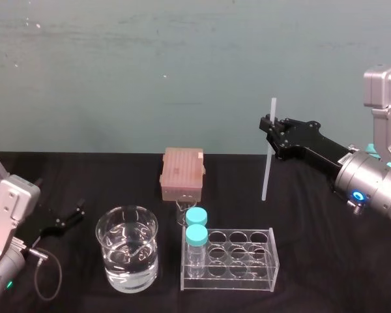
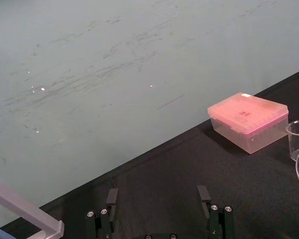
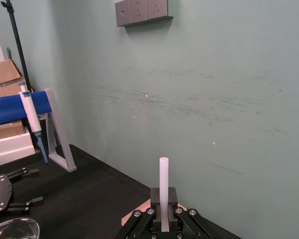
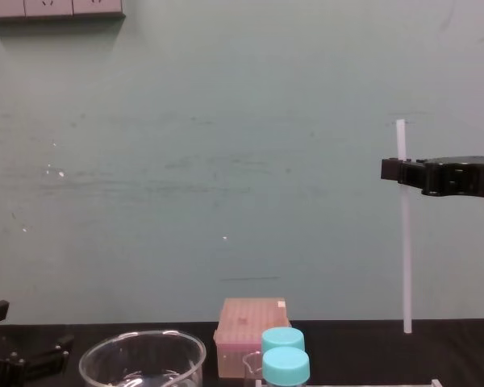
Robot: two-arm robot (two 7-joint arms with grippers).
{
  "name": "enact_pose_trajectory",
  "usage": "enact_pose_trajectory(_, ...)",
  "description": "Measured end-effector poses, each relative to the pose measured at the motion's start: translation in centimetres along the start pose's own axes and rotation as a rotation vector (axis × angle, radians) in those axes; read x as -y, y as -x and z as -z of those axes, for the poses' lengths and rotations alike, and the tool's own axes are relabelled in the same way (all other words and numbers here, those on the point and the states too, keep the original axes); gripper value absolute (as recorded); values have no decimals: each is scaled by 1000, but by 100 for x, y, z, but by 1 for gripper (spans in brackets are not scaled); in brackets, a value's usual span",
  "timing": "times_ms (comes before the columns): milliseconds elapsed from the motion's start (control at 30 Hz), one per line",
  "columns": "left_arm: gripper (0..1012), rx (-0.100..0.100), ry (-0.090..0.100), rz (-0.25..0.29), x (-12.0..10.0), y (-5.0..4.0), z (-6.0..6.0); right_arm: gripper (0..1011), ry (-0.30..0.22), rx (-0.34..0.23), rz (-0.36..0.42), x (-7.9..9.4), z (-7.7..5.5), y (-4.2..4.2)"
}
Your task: Pick up the stirring rod with one hand, then place it down.
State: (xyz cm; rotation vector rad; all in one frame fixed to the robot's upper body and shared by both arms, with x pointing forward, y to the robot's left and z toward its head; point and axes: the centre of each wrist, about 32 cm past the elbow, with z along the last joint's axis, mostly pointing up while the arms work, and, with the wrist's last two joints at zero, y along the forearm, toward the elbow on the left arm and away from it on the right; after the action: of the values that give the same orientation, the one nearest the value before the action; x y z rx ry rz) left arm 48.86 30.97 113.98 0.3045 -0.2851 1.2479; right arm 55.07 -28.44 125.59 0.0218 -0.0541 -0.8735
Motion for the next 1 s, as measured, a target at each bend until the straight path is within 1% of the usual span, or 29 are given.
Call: enact_pose_trajectory(1000,1005,0,0,0,0,0,0,72,-2,0,-1,-3,0,-1)
